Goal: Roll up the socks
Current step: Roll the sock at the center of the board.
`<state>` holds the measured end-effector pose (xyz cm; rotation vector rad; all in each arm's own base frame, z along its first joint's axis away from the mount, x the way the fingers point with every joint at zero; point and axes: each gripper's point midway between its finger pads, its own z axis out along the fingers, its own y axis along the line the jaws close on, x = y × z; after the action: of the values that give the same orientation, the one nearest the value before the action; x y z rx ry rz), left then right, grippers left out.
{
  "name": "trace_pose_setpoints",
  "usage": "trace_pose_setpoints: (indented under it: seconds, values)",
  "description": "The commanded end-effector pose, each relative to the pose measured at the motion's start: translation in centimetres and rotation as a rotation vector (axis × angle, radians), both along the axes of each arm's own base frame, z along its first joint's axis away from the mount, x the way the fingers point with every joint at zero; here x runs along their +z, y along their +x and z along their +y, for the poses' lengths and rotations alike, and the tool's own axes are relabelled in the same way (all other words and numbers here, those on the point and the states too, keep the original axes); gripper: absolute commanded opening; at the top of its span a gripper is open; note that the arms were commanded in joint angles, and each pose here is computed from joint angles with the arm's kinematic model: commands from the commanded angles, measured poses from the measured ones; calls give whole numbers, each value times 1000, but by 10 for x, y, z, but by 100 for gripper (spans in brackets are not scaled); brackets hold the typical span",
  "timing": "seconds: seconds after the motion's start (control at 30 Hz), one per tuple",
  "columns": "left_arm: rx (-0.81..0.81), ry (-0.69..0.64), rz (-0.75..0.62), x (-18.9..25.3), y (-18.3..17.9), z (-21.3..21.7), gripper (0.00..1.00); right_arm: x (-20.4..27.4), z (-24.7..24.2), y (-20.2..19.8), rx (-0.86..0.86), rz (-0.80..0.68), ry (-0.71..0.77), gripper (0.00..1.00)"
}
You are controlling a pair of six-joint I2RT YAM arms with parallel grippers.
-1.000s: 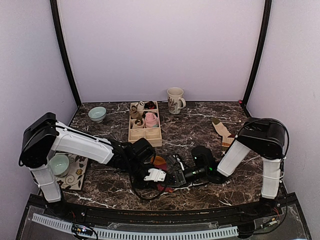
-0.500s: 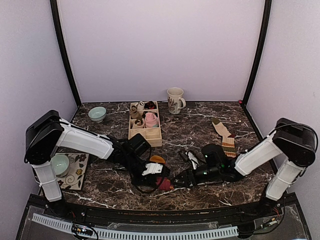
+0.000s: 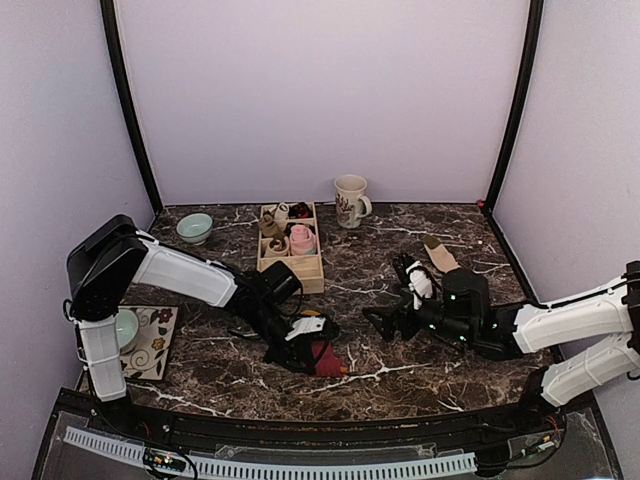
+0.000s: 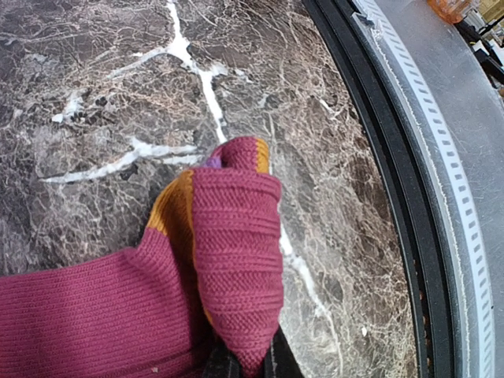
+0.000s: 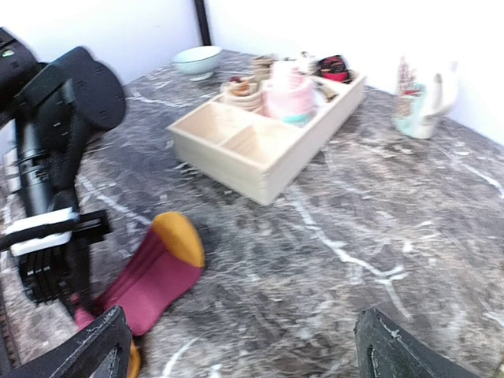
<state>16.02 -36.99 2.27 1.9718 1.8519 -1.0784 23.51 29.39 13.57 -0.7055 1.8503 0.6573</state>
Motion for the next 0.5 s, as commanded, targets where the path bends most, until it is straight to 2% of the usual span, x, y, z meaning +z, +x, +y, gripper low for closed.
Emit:
trace_pose_setpoints:
  seconds: [0.0,0.17,0.27,0.37,0.47]
  values:
    - [3,177,111,-34,-22,30,0,18,-14,24,-144,-77,-13,100]
    - [5,192,122,-37,-21,30,0,-5,11,-2,116,-27,-91,100]
    - [10,199,129,-39,-21,29,0,-26,13,-16,197,9,-145,100]
    - [18,207,127,-40,-19,30,0,-44,1,-6,130,41,-258,100]
    - [16,207,129,-39,-19,29,0,13,-16,9,-10,-113,-142,100]
